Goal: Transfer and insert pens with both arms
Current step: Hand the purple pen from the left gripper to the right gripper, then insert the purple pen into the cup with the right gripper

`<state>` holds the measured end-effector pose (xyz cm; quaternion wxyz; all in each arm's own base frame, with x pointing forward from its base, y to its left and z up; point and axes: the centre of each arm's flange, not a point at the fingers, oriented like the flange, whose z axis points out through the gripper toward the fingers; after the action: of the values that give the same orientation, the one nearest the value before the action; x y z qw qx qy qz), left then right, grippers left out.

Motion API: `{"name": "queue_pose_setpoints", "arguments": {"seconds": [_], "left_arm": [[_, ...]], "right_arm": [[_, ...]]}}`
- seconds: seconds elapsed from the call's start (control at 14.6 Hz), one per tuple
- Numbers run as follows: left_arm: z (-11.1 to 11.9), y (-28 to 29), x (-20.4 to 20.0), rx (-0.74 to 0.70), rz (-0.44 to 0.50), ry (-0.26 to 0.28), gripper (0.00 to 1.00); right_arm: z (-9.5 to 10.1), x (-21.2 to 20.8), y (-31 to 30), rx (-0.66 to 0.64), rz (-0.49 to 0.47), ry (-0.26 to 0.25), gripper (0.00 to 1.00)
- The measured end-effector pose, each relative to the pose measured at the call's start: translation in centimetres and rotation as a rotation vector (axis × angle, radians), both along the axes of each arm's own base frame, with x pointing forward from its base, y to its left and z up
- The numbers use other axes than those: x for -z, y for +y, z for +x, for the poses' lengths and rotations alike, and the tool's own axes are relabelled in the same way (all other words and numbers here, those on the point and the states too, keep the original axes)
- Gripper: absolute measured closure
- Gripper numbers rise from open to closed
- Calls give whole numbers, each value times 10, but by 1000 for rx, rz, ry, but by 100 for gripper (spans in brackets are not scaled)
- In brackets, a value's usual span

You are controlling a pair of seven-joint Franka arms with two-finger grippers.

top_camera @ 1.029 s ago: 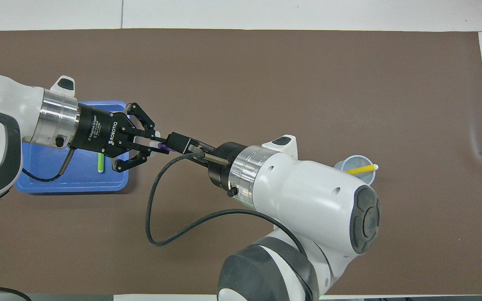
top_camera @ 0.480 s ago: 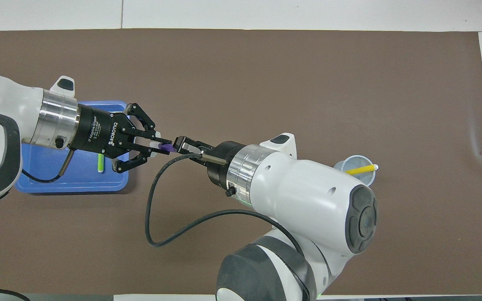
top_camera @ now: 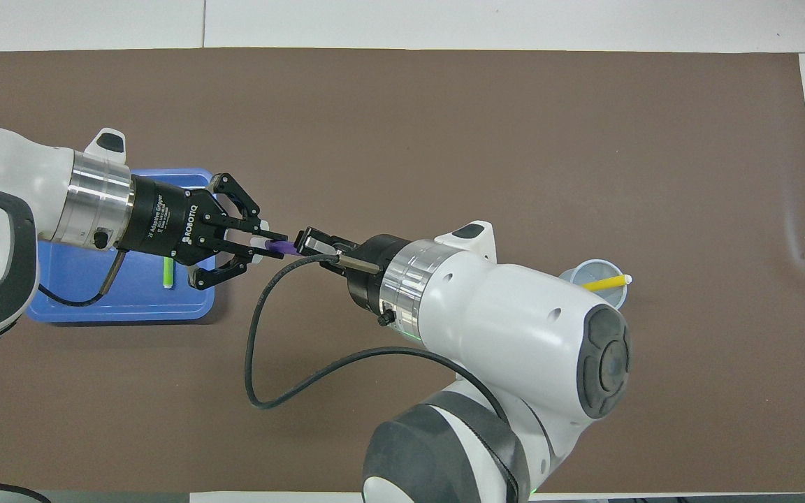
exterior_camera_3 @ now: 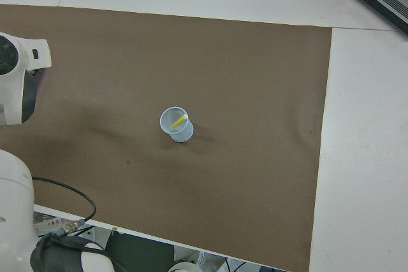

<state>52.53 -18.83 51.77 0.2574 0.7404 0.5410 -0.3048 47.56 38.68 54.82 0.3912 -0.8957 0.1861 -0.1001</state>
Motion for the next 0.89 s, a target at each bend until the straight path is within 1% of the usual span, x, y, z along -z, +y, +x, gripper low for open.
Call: {"name": "queue_pose_setpoints", "arguments": {"seconds": [0.07,0.14,0.27,0.34,0.41,0.48,0.55,0.62,0.75,0.89], "left_arm": [[0,-2,-1,-2,-2,-4,81],[0,-2,-3,-4,-3,-11,71],[-2,0,-10,-7,-5,-23,52],[-3,1,-12,-8,-4,-28,38],[-3,2,-13,-5,7,-35,28],[-3,5,-12,10,39,-49,17],[-3,9,-9,39,82,-74,7],[-3,12,-6,83,120,-111,0],[-4,20,-1,220,192,-213,0],[-3,32,8,411,293,-324,0]], "right_arm": [[3,-1,-3,-4,-6,8,83],[7,0,-10,-14,-33,15,83],[21,-3,-35,-56,-129,39,83],[28,-9,-53,-99,-195,47,83],[34,-15,-74,-158,-266,54,83],[40,-23,-98,-233,-337,59,83],[45,-29,-124,-307,-396,61,83],[49,-31,-149,-379,-454,58,83],[55,-25,-193,-495,-581,59,83],[56,-13,-223,-587,-677,78,83]]}}
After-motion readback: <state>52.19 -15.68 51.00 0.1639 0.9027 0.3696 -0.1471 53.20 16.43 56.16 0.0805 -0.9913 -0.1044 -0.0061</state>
